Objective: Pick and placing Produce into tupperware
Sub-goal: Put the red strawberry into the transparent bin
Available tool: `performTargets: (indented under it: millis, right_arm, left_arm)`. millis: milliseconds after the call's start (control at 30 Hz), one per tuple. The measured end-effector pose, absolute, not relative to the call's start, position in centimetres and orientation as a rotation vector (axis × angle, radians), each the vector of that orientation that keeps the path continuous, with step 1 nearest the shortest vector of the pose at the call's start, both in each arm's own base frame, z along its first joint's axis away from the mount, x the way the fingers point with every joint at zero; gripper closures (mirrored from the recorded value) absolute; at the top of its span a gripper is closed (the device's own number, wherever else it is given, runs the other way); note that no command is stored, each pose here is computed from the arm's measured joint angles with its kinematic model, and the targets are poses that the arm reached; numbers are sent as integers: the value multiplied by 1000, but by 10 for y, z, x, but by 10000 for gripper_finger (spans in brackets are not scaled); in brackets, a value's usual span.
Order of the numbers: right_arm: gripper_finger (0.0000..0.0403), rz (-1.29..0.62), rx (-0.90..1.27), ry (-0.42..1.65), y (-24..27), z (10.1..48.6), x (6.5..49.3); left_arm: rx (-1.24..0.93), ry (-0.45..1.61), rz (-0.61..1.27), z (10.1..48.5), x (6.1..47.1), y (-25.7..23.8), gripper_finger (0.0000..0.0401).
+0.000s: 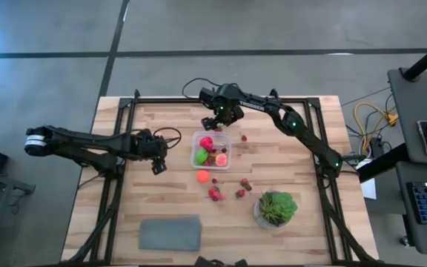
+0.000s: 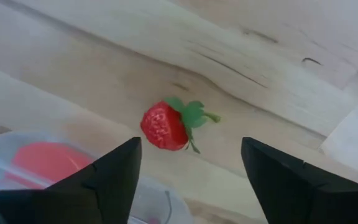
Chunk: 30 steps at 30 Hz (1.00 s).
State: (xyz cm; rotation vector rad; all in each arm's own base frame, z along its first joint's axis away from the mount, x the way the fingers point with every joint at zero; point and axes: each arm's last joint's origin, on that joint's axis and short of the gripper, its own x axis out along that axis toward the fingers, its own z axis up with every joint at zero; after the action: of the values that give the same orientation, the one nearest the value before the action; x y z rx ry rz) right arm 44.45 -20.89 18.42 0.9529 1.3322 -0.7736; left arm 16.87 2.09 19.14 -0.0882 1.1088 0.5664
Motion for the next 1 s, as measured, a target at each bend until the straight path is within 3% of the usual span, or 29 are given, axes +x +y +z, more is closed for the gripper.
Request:
performTargets:
  millis: [300,833,1000]
  right_arm:
    - [109,-759,967,1256,-210,182,452]
    - [122,-773,957,1310,-210,160,452]
    - [146,-761,950,1342,-208,156,449]
  left_arm:
    - [-91,1101,576,192,169,24,147]
    - [-93,1095,575,192,170,24,147]
    - [-94,1093,576,192,170,24,147]
